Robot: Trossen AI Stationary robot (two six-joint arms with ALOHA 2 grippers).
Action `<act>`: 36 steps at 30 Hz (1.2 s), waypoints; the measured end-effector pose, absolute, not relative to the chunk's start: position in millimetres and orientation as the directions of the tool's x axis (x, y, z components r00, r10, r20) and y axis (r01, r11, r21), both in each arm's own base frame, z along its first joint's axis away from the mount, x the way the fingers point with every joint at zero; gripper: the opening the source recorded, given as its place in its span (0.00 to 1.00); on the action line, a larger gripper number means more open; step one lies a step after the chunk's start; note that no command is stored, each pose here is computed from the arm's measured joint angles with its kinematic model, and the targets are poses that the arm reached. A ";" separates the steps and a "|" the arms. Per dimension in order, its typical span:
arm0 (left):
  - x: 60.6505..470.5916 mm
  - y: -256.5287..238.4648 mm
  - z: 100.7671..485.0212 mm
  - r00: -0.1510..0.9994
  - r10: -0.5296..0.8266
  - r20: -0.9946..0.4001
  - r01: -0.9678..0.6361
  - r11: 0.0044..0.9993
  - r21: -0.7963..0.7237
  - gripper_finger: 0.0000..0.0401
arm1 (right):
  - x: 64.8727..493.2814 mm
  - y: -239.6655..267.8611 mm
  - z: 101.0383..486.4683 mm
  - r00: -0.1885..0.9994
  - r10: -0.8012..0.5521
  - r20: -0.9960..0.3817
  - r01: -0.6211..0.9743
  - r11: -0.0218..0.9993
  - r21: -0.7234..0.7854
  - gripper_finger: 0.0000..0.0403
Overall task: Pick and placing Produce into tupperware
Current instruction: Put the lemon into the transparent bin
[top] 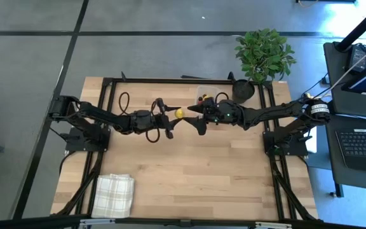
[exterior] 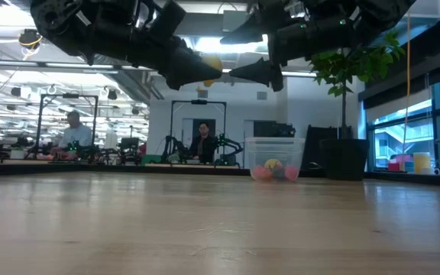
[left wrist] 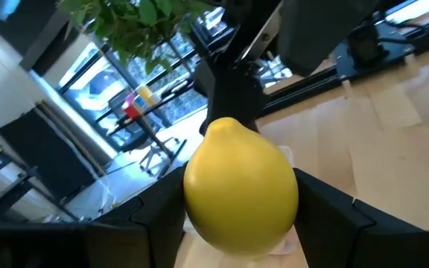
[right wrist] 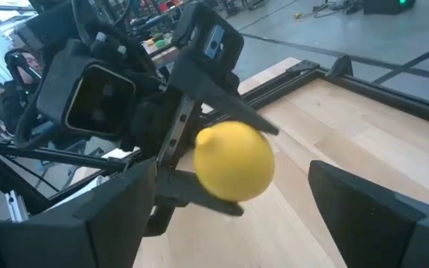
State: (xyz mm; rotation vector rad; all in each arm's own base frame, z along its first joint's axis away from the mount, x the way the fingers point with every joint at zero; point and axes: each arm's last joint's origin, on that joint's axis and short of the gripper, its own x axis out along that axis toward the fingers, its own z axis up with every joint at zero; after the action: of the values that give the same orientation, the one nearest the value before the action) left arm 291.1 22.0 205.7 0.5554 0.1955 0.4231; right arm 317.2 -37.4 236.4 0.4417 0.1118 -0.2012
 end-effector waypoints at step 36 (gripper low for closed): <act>343.2 30.3 215.8 0.928 0.373 -0.005 -0.302 0.760 0.576 0.51 | 316.6 -37.3 233.5 0.969 -0.168 -0.182 0.230 0.883 0.410 0.87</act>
State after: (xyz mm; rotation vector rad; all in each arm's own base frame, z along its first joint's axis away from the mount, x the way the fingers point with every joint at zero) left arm 343.2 30.3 215.8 0.6056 0.1221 0.3680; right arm 316.6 -37.3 233.5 0.4433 0.1432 -0.2082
